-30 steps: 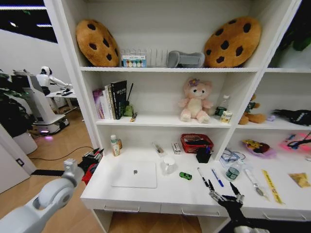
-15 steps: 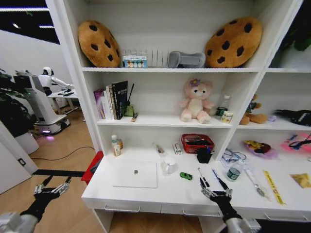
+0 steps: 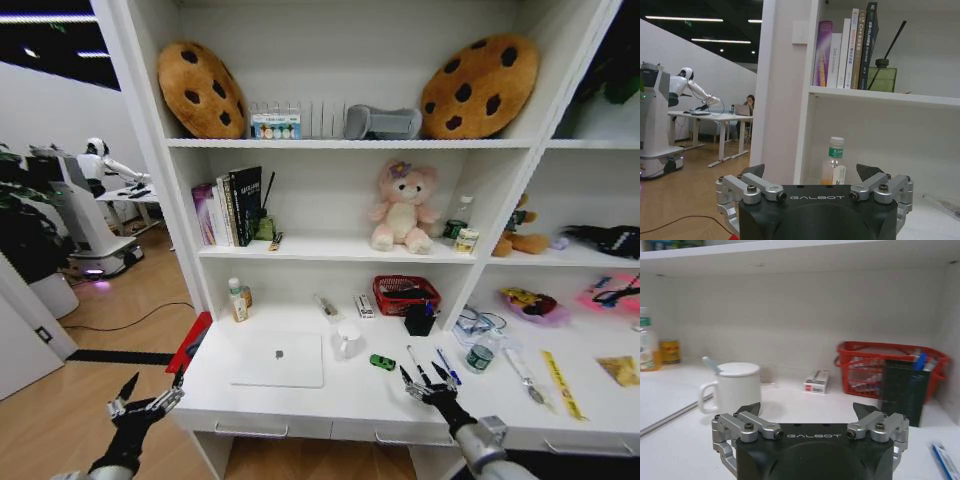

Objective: Organize the objects on the table.

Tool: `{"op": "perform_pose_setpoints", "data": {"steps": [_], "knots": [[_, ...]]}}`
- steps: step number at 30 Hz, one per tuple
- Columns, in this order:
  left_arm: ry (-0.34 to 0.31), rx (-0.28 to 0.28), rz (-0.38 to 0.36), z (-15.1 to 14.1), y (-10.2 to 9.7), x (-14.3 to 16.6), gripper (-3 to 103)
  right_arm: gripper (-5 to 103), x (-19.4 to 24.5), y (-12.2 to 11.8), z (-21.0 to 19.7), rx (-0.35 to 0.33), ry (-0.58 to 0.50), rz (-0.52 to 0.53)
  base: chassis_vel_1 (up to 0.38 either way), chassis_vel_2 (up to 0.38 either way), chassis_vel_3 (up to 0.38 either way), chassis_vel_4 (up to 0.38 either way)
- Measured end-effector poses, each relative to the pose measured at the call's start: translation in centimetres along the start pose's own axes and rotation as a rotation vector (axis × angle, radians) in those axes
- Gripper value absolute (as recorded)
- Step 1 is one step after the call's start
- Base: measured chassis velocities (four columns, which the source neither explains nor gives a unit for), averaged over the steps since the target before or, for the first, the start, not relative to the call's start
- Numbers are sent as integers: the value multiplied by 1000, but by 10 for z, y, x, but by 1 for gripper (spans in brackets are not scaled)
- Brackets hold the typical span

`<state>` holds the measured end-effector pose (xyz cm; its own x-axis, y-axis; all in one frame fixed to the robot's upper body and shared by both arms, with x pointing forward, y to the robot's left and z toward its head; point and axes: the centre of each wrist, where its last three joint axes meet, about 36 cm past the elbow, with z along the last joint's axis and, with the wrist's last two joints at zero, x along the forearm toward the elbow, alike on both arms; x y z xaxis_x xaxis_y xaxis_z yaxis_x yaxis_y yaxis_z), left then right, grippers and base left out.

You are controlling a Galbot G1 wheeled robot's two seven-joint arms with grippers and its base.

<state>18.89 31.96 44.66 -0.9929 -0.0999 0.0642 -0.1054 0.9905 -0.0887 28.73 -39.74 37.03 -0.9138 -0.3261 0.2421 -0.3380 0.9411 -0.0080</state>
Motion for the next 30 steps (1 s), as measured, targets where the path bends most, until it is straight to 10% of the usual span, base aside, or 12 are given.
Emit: {"op": "perform_pose_setpoints", "data": {"steps": [11,30], "knots": [[10,-12,-15,3,7,1,100,100,-32,-88,11,42,59,-305,0,0,0,0],[57,2,-25,21,-2,8,100,100,-98,-113,27,111,72,-387,0,0,0,0]]}}
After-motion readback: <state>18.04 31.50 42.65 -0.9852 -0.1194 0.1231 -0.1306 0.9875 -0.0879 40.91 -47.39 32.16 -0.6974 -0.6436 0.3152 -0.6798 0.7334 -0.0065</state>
